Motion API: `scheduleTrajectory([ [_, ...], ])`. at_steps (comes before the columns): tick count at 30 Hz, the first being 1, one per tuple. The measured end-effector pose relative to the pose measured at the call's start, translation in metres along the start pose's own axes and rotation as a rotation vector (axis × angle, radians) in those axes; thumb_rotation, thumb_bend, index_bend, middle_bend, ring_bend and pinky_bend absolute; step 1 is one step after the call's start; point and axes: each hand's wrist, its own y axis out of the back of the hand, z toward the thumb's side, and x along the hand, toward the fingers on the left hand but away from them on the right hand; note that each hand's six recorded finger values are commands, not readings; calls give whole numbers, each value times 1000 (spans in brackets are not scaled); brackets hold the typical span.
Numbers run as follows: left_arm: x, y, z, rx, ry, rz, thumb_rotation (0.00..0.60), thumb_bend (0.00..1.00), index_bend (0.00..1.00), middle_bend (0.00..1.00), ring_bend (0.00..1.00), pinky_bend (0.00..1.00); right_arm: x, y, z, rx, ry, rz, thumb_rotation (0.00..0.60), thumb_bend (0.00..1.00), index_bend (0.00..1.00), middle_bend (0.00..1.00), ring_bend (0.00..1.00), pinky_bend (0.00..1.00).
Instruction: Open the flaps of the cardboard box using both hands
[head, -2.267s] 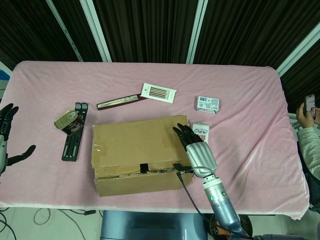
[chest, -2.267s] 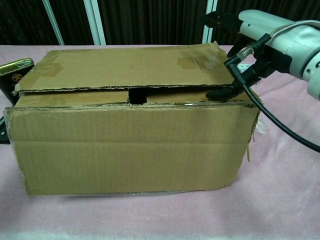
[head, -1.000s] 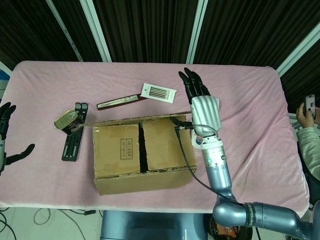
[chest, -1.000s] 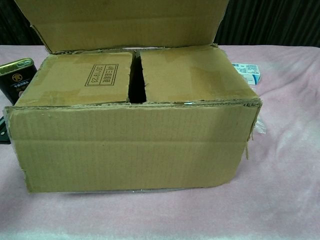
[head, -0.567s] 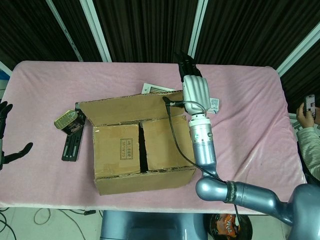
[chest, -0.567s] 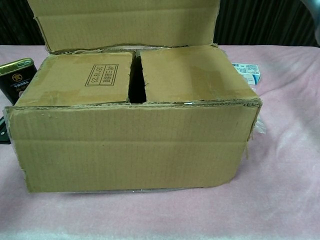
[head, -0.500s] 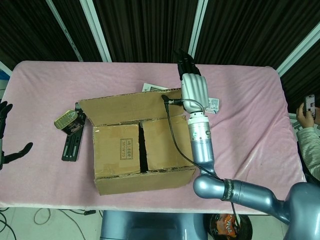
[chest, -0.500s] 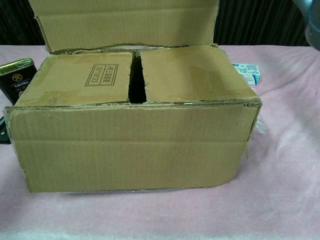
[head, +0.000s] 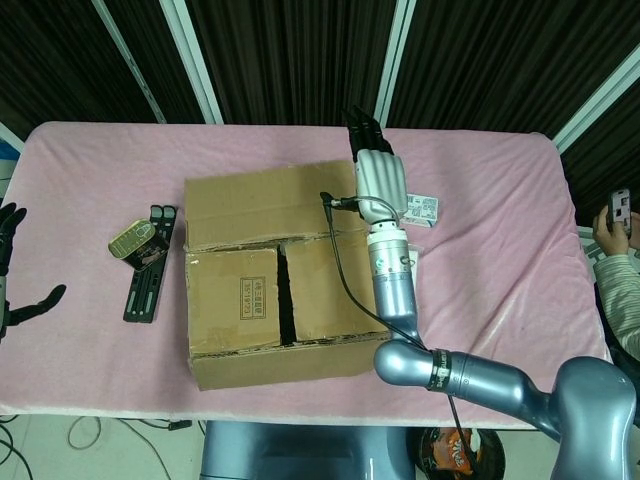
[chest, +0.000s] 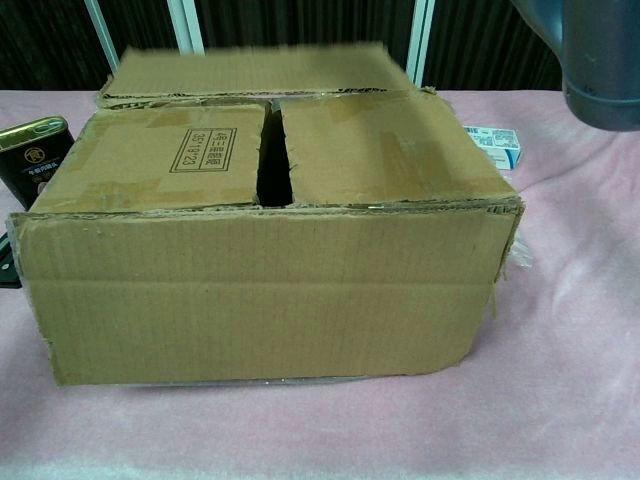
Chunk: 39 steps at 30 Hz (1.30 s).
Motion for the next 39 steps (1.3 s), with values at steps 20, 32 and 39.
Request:
scheduleTrajectory([
  [20,-1,-15,12,32,-55,-57,600,152,11,23,55,150,112,89,-131,300,-53,26,600,162,0,0,0,219],
  [32,0,-28,24,76,-106,-120,600,131,3,23,55,149,208,115,-201,403,-152,85,600,157,0,0,0,219],
  [39,8,-35,39,128,-184,-189,600,210,0,27,55,153,236,127,-229,452,-159,41,600,157,0,0,0,219],
])
